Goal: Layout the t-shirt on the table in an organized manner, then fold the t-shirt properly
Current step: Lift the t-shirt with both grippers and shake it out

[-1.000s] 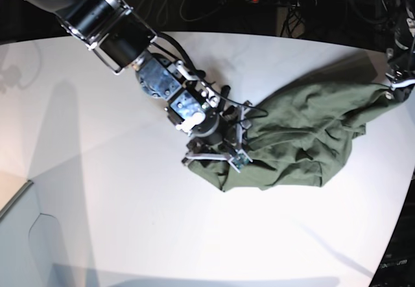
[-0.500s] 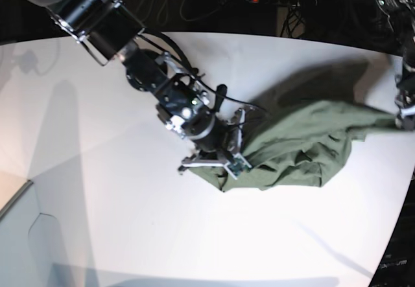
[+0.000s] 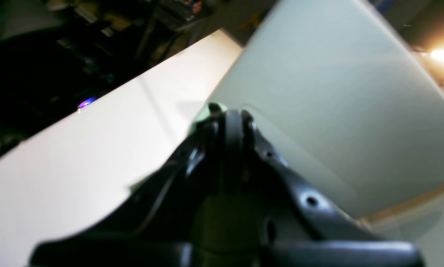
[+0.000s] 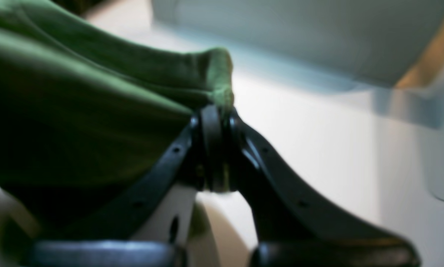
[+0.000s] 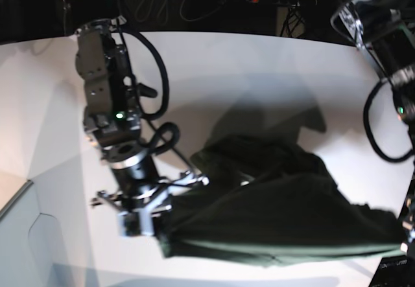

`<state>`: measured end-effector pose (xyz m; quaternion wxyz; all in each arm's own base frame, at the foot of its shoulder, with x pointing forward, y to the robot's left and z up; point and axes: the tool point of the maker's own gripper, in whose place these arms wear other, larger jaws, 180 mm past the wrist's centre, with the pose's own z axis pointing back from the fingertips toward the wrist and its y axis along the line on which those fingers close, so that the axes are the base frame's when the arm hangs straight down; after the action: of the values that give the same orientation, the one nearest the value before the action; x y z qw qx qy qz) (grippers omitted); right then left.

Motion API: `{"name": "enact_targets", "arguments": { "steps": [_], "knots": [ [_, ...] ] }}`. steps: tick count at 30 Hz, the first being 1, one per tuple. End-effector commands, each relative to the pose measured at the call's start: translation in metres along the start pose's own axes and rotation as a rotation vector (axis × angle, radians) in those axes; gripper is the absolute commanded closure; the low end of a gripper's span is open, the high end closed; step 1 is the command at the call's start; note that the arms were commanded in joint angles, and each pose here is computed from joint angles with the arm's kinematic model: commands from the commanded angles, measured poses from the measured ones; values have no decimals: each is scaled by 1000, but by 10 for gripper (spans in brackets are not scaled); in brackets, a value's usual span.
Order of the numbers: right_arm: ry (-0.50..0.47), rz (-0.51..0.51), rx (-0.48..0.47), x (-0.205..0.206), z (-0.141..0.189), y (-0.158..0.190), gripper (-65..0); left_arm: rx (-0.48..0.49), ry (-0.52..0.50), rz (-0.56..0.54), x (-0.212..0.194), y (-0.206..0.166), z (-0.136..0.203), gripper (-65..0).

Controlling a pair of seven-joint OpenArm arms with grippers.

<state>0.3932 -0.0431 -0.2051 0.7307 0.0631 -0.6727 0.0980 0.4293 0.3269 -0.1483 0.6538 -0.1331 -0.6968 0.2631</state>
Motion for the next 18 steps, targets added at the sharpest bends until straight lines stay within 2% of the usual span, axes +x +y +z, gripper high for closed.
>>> {"name": "enact_targets", "arguments": {
  "steps": [1, 7, 9, 15, 18],
  "knots": [
    [-86, -8, -29, 27, 4, -8, 0, -46, -101, -21, 37, -21, -10, -1],
    [-215, -13, -61, 73, 20, -19, 0, -176, -159, -12, 75, -87, -45, -1],
    [-288, -22, -61, 94, 19, -18, 0, -214, -190, -10, 93, -108, -51, -1],
    [-512, -76, -59, 153, 24, -10, 0, -320, -326, -11, 162, -164, -49, -1],
    [-584, -110, -55, 173, 26, -5, 0, -352, -403, -19, 201, -180, -40, -1]
  ]
}}
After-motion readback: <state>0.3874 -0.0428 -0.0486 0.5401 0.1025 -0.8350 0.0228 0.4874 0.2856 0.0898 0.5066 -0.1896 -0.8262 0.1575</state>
